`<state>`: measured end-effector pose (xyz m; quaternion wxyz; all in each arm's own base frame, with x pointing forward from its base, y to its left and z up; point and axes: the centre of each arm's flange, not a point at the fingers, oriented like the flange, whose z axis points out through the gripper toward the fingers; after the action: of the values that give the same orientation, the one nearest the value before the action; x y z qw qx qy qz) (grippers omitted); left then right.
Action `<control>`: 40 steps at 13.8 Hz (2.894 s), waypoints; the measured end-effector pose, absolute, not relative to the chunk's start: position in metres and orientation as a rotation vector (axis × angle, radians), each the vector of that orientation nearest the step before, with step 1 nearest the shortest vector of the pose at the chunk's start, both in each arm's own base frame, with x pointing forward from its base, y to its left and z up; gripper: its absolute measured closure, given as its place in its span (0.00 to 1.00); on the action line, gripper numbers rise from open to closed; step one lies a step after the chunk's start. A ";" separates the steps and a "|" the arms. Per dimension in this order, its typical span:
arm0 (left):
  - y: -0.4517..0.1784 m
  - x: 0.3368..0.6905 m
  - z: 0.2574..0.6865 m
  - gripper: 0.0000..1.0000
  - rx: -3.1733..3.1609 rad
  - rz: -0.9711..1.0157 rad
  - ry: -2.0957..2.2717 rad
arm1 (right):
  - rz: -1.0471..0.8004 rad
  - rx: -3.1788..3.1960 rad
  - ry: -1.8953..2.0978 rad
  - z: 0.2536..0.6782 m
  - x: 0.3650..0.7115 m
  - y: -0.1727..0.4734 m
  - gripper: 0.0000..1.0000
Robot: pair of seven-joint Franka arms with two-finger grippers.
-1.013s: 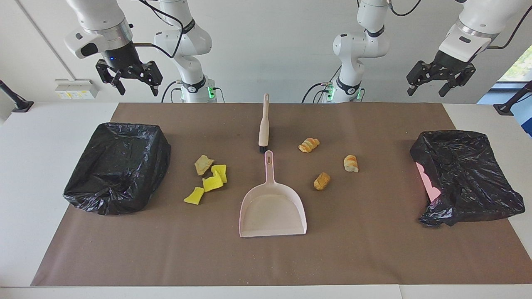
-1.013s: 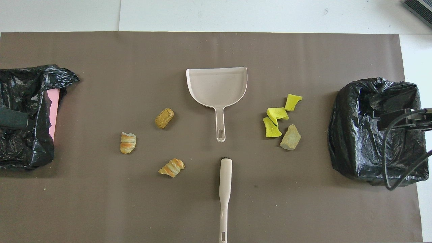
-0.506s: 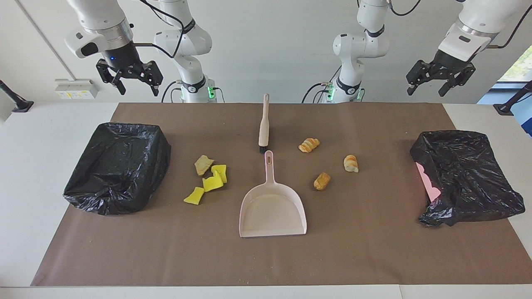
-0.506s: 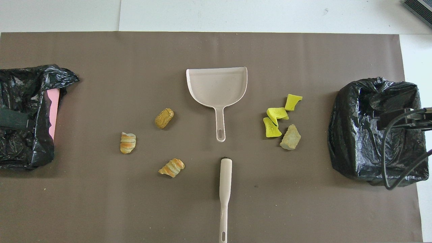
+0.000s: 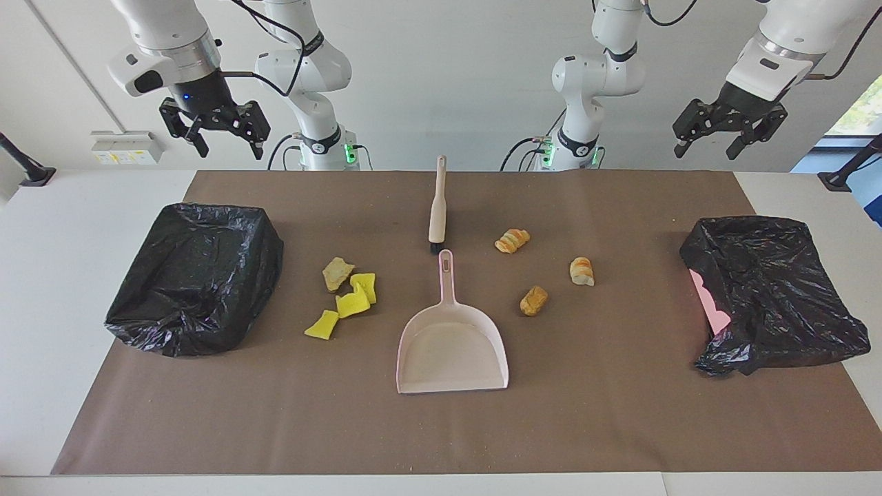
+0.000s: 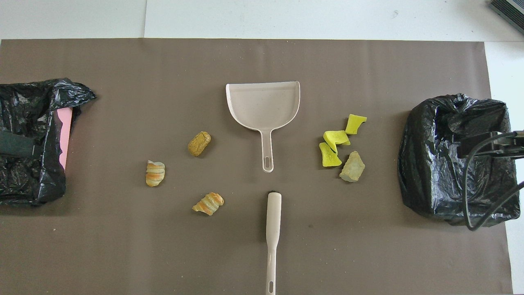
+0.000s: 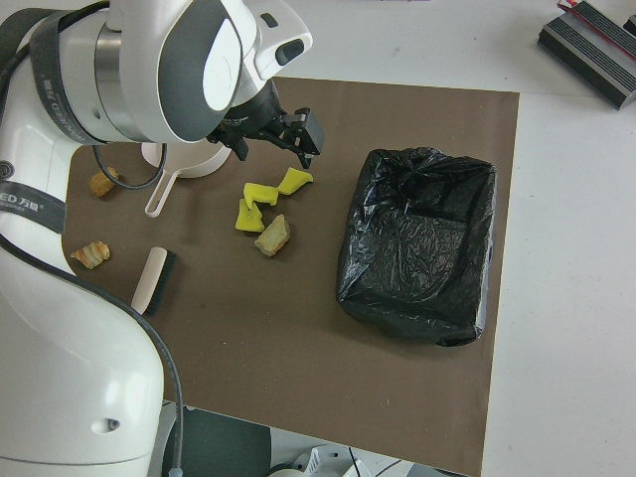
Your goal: Sweep and dump trash in bin
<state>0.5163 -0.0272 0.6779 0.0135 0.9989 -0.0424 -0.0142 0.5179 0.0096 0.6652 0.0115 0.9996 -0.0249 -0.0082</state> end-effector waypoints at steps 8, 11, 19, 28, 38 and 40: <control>-0.045 0.513 0.674 0.00 3.111 -0.060 -0.184 | -0.025 3.118 -0.078 0.665 0.518 0.010 0.00; -0.064 0.505 0.667 0.00 3.110 -0.073 -0.240 | -0.024 3.118 -0.078 0.666 0.518 0.010 0.00; -0.167 0.456 0.622 0.00 3.105 -0.126 -0.434 | -0.028 3.118 -0.078 0.665 0.518 0.010 0.00; -0.321 0.376 0.530 0.00 3.109 -0.054 -0.396 | -0.029 3.117 -0.078 0.664 0.518 0.010 0.00; -0.443 0.264 0.379 0.00 3.096 -0.028 -0.369 | -0.039 3.117 -0.078 0.662 0.516 0.010 0.00; -0.449 0.244 0.358 0.00 3.105 -0.042 -0.392 | -0.040 3.117 -0.078 0.661 0.516 0.010 0.00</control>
<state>0.2437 -0.4492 0.3575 0.0061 0.9920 -0.1253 -0.0133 0.5162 0.0096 0.6611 0.0116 0.9995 -0.0249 -0.0129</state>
